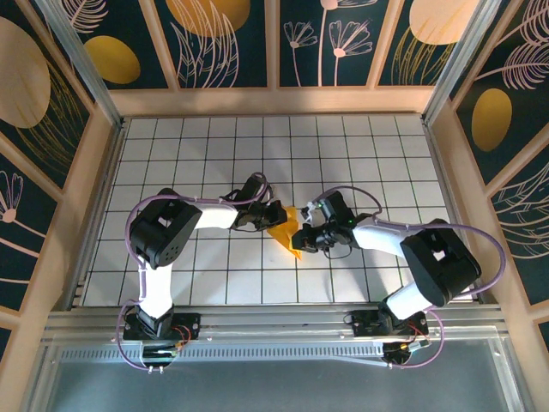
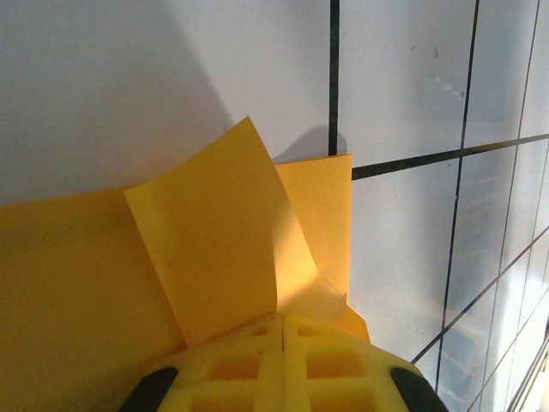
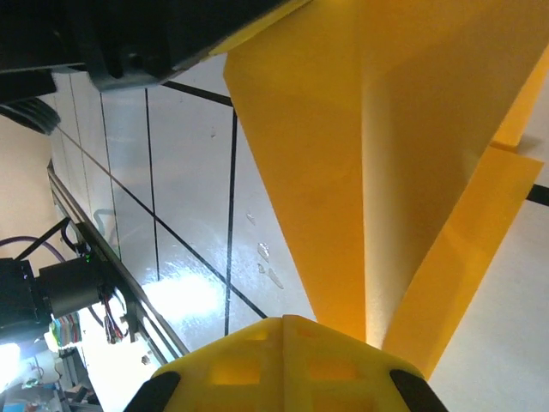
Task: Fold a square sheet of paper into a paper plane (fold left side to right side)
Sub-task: Fourth fold the wing at the center of the table.
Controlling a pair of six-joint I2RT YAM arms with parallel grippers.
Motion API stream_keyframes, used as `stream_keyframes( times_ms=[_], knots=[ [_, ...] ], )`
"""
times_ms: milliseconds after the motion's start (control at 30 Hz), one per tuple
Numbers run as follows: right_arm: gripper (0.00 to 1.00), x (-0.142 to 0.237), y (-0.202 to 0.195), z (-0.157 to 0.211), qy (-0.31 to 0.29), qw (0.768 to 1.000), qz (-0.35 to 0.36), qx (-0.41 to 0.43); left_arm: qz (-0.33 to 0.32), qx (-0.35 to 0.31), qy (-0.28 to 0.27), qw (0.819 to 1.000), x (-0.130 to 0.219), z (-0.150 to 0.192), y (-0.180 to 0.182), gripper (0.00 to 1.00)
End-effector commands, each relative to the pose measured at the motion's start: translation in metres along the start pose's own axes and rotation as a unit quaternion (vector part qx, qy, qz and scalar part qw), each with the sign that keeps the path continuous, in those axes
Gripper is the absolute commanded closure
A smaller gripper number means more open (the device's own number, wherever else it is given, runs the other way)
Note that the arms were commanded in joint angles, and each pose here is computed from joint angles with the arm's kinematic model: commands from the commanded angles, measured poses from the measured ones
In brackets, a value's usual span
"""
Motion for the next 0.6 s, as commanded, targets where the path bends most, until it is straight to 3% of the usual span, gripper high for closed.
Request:
stream_keyframes(
  times_ms=[0,567],
  knots=[
    [1.00,-0.007,-0.006,0.004,0.007,1.000,-0.004,-0.006,-0.068,0.026,0.030,0.997,-0.007,0.023,0.035,1.00],
    [1.00,-0.015,-0.028,0.015,0.020,0.999,0.038,-0.017,-0.068,0.026,0.031,0.997,-0.008,0.022,0.036,1.00]
  ],
)
Point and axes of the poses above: each hand's point on the last joint's axis, 136 mm out from that joint toward the fingers, its own x axis back along the fingers, its own y axis along the line the jaws close on, z = x × y, the point moved 4 cm from there along x, back along the fingers, and after that the axes turned 7 degrees about -x, right-handed, at the moved point
